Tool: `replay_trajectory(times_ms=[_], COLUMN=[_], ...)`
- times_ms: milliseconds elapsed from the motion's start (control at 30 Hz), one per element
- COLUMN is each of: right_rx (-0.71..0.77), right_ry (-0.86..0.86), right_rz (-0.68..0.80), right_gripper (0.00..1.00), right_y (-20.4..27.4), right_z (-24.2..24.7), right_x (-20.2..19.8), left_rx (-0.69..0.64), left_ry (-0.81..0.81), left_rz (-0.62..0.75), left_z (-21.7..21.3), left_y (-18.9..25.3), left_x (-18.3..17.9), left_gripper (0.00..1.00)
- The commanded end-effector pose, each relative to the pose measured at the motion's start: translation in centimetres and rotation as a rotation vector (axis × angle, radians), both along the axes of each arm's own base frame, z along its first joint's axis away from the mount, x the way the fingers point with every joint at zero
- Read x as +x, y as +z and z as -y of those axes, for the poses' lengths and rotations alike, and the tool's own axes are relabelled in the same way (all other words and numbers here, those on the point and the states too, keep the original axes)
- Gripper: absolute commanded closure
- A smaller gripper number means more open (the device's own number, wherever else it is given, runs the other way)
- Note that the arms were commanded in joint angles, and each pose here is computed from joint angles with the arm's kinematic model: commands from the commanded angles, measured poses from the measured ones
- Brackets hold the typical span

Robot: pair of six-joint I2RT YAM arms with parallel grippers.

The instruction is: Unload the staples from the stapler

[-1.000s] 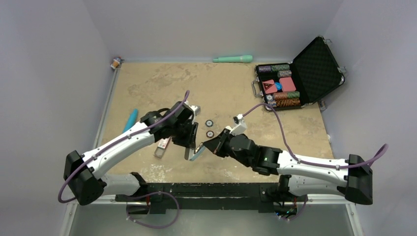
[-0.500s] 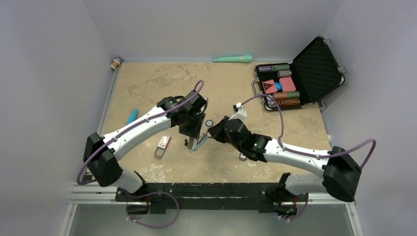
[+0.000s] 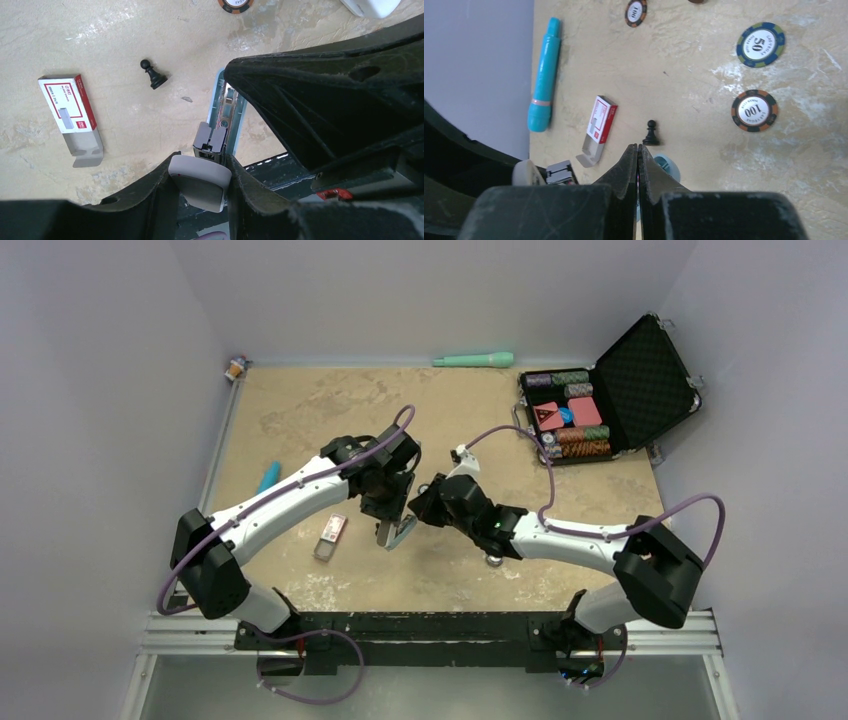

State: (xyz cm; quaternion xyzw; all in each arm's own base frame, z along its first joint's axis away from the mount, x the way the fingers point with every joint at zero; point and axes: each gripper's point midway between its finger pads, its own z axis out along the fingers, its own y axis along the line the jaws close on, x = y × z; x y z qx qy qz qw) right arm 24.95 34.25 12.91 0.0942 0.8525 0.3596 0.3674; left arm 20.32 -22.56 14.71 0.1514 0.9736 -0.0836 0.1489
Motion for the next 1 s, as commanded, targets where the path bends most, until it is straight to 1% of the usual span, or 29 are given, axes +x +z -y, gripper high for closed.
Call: replay_trajectory(times_ms=[0,200,433,967], right_rx=[0.107,0.116,0.099,0.082], right_ry=[0.046,0.069,0.079,0.091], right_rz=[0.080,0.085,0.048,0.029], right_gripper=[1.00,1.00,1.00,1.00], right_y=[3.2,2.8,0.6,-0.4], right_z=[-1.6,-1.9,-1.7,-1.5], right_x=[0.2,-0.1,-0.6,-1.0], left_rx=[-0.028,-0.037,-0.048,-0.063], left_ry=[-0.017,-0.016,-0.013,-0.013], left_rz=[0.061,0.068,0.068,0.069], left_z=[0.6,0.8,1.0,1.7], left_y=[1.8,2.1,2.2,2.6], left_x=[1.0,1.2,1.2,1.6], left_gripper=[1.00,1.00,1.00,1.00])
